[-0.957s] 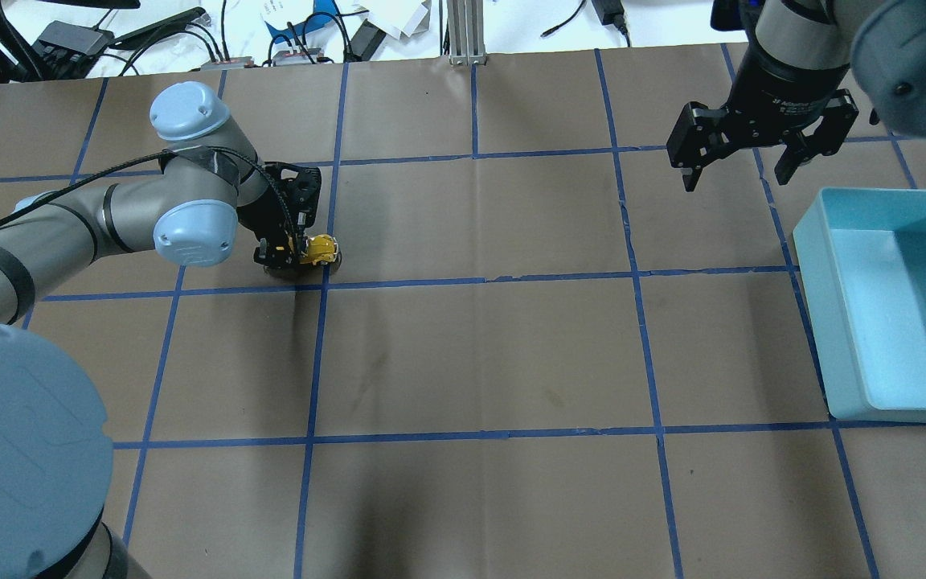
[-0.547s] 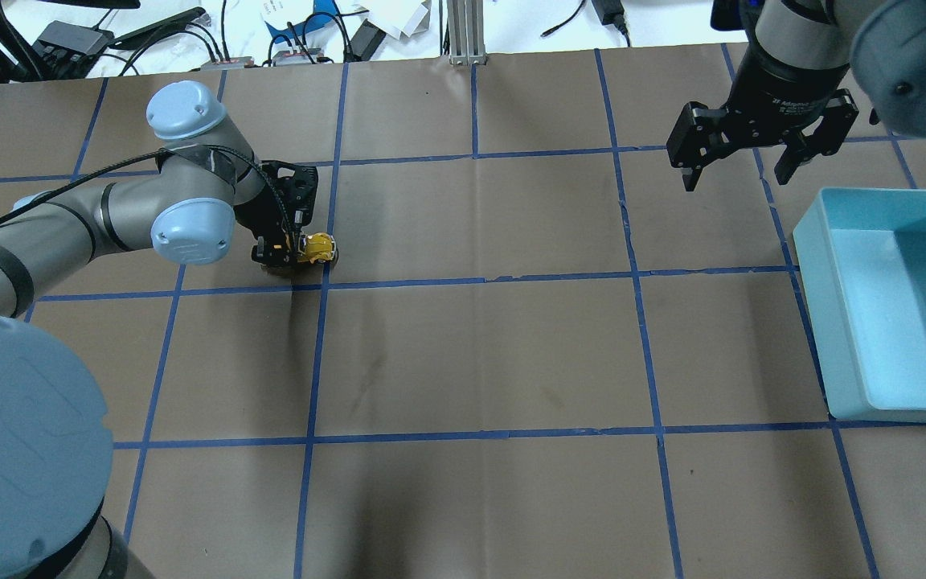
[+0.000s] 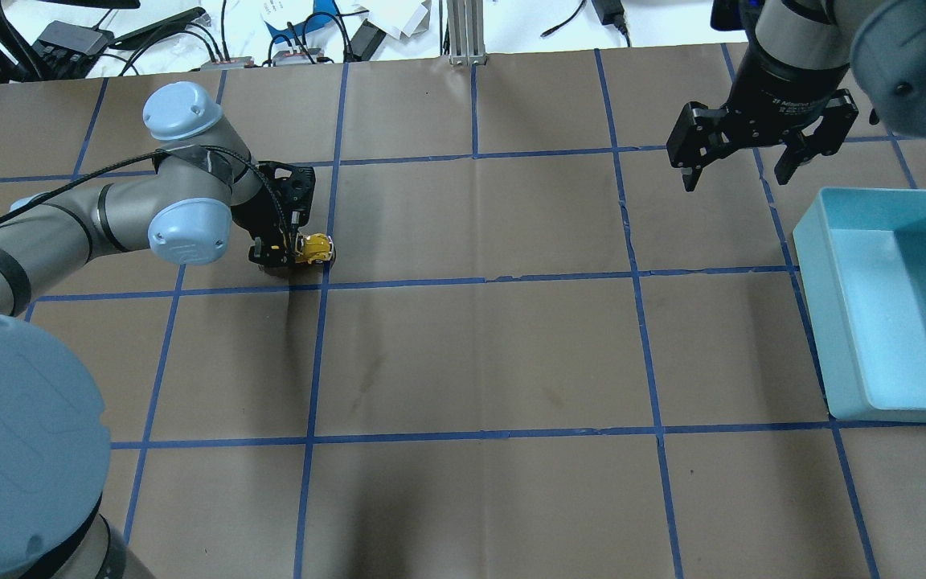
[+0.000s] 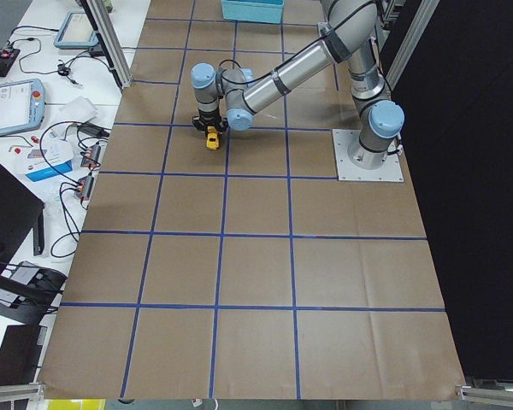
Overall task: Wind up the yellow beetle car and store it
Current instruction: 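Press the car down and drag it toward the robot with the left gripper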
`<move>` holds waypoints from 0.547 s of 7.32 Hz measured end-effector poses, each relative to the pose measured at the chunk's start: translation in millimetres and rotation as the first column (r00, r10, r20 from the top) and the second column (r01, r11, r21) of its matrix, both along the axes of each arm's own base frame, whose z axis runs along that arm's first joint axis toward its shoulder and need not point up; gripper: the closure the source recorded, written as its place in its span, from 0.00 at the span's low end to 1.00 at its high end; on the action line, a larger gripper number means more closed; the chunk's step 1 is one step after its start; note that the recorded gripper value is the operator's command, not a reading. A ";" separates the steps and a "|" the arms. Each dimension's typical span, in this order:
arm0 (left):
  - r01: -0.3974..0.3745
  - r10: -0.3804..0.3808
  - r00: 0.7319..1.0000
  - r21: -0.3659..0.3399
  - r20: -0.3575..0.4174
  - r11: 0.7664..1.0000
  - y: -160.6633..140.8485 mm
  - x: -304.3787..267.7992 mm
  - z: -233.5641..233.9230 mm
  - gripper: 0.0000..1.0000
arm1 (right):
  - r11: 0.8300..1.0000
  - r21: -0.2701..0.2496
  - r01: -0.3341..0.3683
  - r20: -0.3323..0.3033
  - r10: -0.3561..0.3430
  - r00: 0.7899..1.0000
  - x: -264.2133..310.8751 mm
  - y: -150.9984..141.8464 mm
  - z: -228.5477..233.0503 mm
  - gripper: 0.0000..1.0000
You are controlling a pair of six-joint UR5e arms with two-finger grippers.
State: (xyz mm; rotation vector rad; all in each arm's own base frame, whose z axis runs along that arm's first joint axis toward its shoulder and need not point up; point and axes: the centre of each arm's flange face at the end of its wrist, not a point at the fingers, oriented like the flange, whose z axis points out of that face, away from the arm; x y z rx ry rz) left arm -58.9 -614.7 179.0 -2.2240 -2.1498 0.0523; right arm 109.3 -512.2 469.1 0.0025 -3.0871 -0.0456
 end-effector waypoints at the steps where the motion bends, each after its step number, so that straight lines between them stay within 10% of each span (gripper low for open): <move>1: -0.006 0.006 1.000 0.001 0.000 1.000 -0.5 3.9 0.1 0.59 | 1.000 0.000 0.000 0.000 0.000 1.000 0.0 0.0 0.0 0.00; 4: -0.031 0.031 1.000 0.004 -0.002 1.000 -1.8 20.2 0.2 0.59 | 1.000 -0.001 -0.001 0.000 0.001 1.000 0.0 -0.1 0.1 0.00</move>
